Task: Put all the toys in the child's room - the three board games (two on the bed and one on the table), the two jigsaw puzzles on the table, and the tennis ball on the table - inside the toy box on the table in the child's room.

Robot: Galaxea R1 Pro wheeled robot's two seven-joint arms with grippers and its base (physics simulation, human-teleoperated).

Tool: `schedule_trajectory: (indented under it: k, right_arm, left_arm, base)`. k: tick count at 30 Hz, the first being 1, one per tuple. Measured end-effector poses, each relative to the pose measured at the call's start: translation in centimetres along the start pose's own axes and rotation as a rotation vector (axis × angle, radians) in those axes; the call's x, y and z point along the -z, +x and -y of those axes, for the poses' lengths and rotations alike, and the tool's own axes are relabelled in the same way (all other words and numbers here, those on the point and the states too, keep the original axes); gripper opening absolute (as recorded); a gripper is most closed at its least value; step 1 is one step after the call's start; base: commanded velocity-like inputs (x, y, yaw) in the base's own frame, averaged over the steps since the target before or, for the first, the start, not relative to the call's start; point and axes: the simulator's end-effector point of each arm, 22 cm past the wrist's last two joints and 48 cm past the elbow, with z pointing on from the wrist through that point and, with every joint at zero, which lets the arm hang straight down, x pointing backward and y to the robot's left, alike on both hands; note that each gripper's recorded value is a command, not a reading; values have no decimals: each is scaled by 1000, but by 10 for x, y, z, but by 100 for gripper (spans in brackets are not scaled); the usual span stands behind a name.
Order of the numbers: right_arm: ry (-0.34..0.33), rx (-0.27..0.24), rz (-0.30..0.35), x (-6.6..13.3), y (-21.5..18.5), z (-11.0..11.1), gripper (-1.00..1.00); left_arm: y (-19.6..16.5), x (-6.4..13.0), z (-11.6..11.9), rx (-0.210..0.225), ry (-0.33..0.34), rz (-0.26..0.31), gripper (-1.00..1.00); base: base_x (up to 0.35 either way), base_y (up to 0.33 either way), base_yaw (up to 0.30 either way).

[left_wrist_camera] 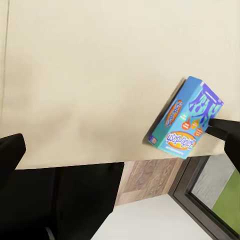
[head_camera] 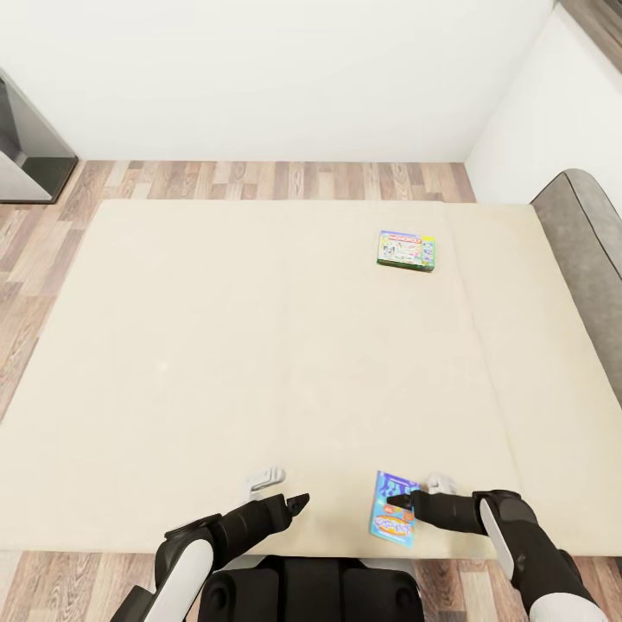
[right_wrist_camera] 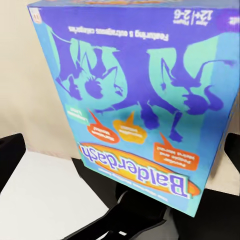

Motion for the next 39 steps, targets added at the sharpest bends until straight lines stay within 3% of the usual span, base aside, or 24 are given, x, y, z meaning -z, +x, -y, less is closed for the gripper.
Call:
schedule_trajectory:
  k: [39]
  right_arm:
    - [-49,14,12,-11,-10,-30,100]
  left_arm:
    - [0,0,0,1,2,0,100]
  base:
    - [0,0,0]
